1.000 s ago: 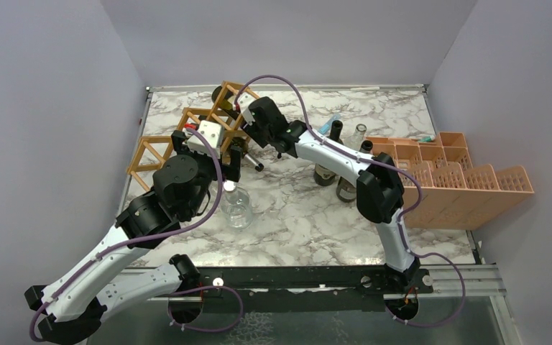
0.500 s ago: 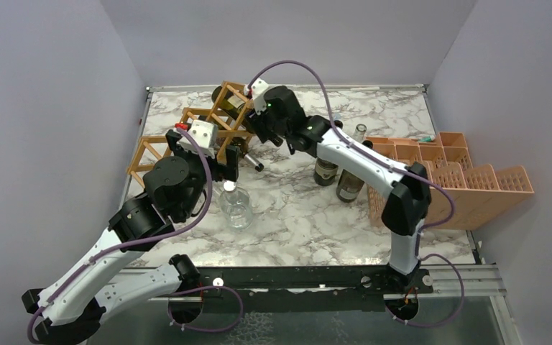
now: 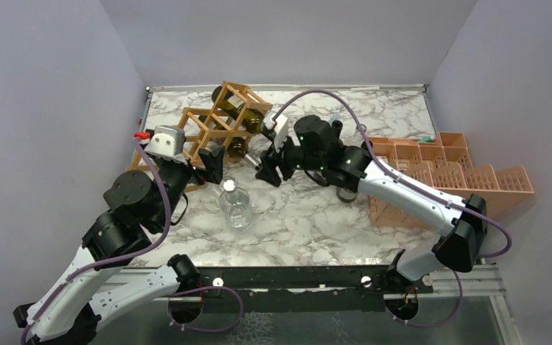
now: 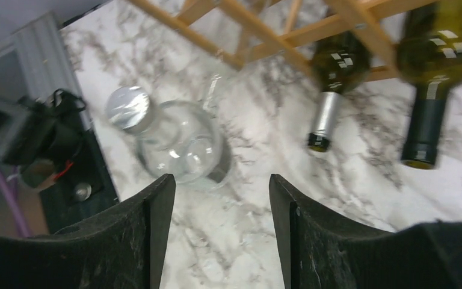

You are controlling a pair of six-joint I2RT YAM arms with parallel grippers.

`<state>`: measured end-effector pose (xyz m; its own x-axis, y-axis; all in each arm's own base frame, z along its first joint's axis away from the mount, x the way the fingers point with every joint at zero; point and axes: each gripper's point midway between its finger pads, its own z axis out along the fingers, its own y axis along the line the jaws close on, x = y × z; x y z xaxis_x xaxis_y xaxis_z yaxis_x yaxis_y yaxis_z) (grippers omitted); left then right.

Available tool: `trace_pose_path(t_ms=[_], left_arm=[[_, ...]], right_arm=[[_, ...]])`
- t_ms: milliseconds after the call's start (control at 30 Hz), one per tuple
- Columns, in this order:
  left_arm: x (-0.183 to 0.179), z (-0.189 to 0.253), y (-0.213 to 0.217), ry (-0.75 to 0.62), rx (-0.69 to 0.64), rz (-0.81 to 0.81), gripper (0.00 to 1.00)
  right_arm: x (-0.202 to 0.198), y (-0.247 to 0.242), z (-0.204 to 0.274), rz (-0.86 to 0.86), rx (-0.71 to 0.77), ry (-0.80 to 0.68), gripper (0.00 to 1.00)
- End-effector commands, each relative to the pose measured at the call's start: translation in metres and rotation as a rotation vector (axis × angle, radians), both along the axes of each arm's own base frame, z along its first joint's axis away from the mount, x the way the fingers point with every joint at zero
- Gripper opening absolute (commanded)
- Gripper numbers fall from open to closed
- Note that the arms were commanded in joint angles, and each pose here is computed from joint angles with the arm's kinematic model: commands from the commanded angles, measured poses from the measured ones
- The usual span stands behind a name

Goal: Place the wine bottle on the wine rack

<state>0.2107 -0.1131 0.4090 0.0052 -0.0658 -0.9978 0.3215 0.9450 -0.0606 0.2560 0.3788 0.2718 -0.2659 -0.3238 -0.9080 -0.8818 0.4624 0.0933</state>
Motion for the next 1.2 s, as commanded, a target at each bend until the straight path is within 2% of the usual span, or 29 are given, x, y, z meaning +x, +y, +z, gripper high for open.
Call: trace_pose_path(t_ms=[0, 233, 733, 833, 967, 1167], left_arm=[[-0.012, 0.018, 0.002, -0.031, -0.074, -0.047, 0.99], [-0.019, 0.02, 0.006, -0.044, -0.097, -0.063, 0.99], [-0.022, 0.013, 0.011, -0.04, -0.09, -0.061, 0.99], [-0.022, 0.01, 0.01, -0.032, -0.094, -0.064, 0.99], [-0.021, 0.004, 0.007, -0.018, -0.095, -0.066, 0.99], [-0.017, -0.004, -0.001, 0.009, -0.087, -0.074, 0.99]], right_arm=[[-0.052, 0.025, 0.002, 0.138, 0.053, 0.032, 0.62], [-0.049, 0.054, -0.015, 0.028, 0.042, 0.035, 0.62], [-0.046, 0.11, -0.039, 0.07, -0.028, -0.009, 0.59], [-0.044, 0.112, -0.046, 0.064, -0.051, -0.018, 0.5], [-0.039, 0.103, -0.059, 0.021, -0.097, -0.058, 0.26], [-0.046, 0.083, -0.075, 0.012, -0.12, -0.063, 0.09]])
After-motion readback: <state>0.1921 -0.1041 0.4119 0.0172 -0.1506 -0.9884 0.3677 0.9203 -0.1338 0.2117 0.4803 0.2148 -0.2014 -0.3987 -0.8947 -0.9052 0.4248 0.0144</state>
